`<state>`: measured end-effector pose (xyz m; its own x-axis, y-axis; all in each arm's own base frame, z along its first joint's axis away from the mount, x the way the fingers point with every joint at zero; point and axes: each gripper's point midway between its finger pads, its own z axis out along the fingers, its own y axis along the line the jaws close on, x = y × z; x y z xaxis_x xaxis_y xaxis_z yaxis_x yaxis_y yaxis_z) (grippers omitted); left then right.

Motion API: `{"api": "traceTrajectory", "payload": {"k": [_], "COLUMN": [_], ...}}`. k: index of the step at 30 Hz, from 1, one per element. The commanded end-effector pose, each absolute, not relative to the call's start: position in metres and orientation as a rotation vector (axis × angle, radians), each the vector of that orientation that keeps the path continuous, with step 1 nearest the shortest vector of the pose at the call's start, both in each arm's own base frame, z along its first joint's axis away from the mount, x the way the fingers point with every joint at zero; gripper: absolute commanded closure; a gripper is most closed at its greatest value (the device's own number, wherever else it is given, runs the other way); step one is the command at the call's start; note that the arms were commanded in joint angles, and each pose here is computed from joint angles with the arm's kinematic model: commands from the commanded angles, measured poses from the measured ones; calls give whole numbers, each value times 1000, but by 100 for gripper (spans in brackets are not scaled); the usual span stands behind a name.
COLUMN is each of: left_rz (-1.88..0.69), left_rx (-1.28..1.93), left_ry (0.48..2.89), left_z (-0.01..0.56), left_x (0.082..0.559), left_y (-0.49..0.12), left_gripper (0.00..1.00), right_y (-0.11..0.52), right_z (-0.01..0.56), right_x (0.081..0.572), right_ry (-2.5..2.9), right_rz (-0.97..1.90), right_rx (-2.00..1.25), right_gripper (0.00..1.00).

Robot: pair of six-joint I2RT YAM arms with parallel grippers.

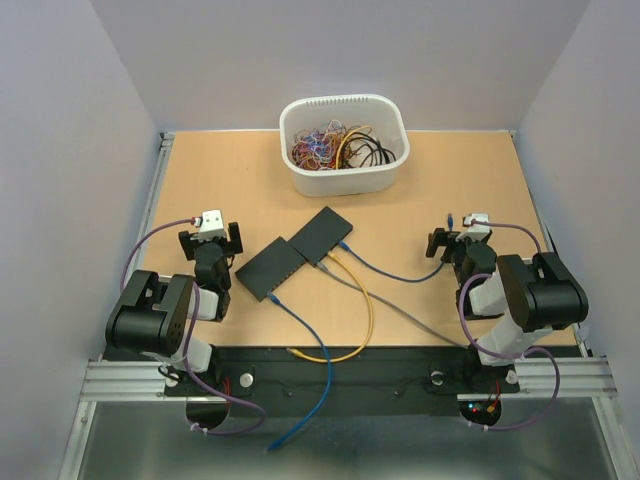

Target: Insert the plug into the switch port

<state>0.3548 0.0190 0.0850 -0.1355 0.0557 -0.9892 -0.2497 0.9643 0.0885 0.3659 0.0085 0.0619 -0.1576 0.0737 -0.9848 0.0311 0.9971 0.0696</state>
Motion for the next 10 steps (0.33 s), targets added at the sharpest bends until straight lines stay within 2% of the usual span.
{"api": "traceTrajectory", "payload": {"k": [1, 10], "left_rz": [186, 185], "left_rx": [-234, -235], "left_ry": [1325, 1325], "left_z": [178, 178], "left_x": [368, 368], "left_y": [20, 20], "left_gripper": [1, 1], "right_y": [3, 4], "right_z": [96, 94], "right_x": [379, 379], "right_ry": [1603, 1614], "right_rz": [24, 24], "right_rx": [92, 89], "right_gripper": [0, 0]}}
